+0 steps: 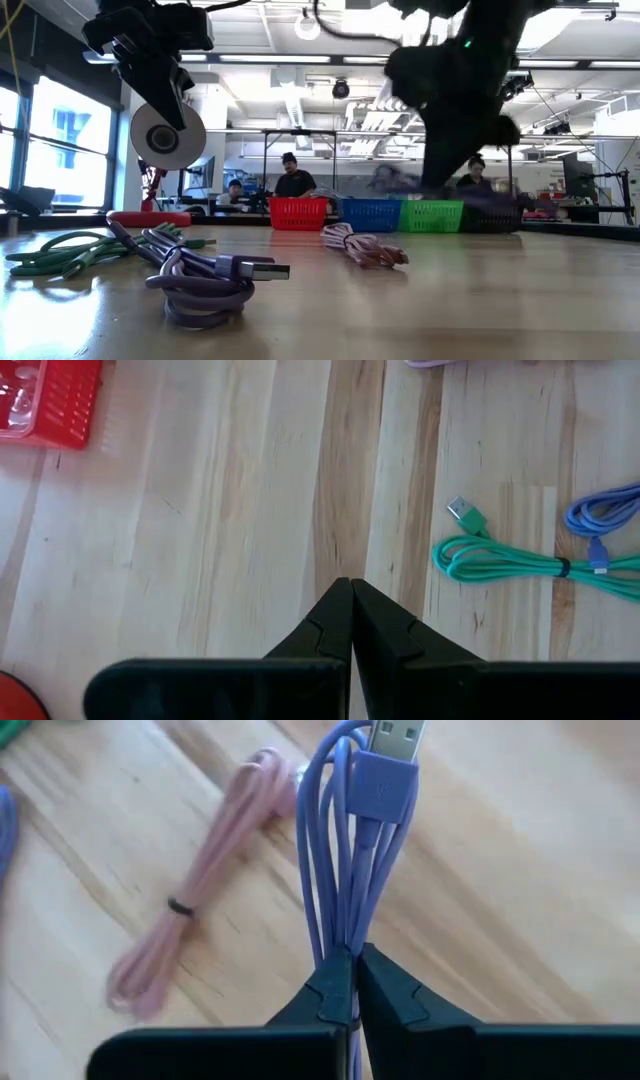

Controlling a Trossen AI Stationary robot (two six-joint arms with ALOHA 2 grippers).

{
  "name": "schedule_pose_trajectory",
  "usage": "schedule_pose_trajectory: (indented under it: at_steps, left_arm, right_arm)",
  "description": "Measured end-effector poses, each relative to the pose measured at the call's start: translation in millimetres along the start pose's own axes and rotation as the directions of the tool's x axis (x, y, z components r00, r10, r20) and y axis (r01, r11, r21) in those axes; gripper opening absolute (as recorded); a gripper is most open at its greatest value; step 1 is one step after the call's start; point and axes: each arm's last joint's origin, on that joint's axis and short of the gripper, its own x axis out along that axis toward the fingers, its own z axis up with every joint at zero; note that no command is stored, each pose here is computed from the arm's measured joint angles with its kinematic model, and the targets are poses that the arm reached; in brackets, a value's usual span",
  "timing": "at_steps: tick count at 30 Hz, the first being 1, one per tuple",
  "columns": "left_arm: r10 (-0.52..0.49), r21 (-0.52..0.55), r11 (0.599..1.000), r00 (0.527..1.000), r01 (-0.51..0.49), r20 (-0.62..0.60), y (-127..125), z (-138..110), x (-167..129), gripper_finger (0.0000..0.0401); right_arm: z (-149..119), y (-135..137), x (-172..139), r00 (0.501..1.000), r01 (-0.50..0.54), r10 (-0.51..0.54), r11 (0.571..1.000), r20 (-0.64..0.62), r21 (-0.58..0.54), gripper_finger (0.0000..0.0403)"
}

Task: Pick & Place USB Port
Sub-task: Put the right purple charger cable into the black bin

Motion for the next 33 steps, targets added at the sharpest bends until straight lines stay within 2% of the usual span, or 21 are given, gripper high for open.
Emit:
schedule_pose_trajectory:
  at_steps: [5,9,13,18,24,28,33]
  left_arm:
    - [-0.001,-0.002,1.0,1.0,0.001,0.017,-0.1,1.6,0.0,0.0001]
    - [0.002,-0.004,1.0,0.999,-0.002,0.037,-0.2,3.5,-0.1,0.0001]
    - [0.021,-0.005,1.0,0.998,-0.02,0.062,0.3,5.9,-0.2,0.0001]
    - [0.021,0.007,1.0,0.994,-0.022,0.104,0.0,9.9,-0.5,0.0001]
    - [0.017,0.016,1.0,0.988,-0.02,0.154,-0.3,14.9,-1.1,0.0001]
    - [0.014,0.041,0.999,0.982,-0.022,0.187,-0.6,18.1,-1.6,0.0001]
    - [0.008,0.053,0.998,0.978,-0.02,0.208,-0.8,20.2,-1.9,0.0001]
  right_arm:
    - [7.6,-22.6,-48.2,0.987,0.092,-0.093,0.996,0.129,0.02,0.0001]
    - [16.6,-48.7,-86.4,0.948,0.169,-0.18,0.983,0.263,0.064,0.0]
    - [28.9,-78.2,-123.6,0.886,0.207,-0.232,0.973,0.402,0.106,0.0]
    - [45.8,-122.9,-157.3,0.798,0.238,-0.344,0.934,0.495,0.266,0.0]
    - [62.4,-177.0,-170.1,0.755,0.351,-0.504,0.851,0.42,0.391,0.0]
    - [74.6,-205.4,-163.1,0.775,0.399,-0.55,0.808,0.312,0.433,0.0]
    - [91.6,-230.6,-141.2,0.813,0.442,-0.554,0.788,0.181,0.428,0.0]
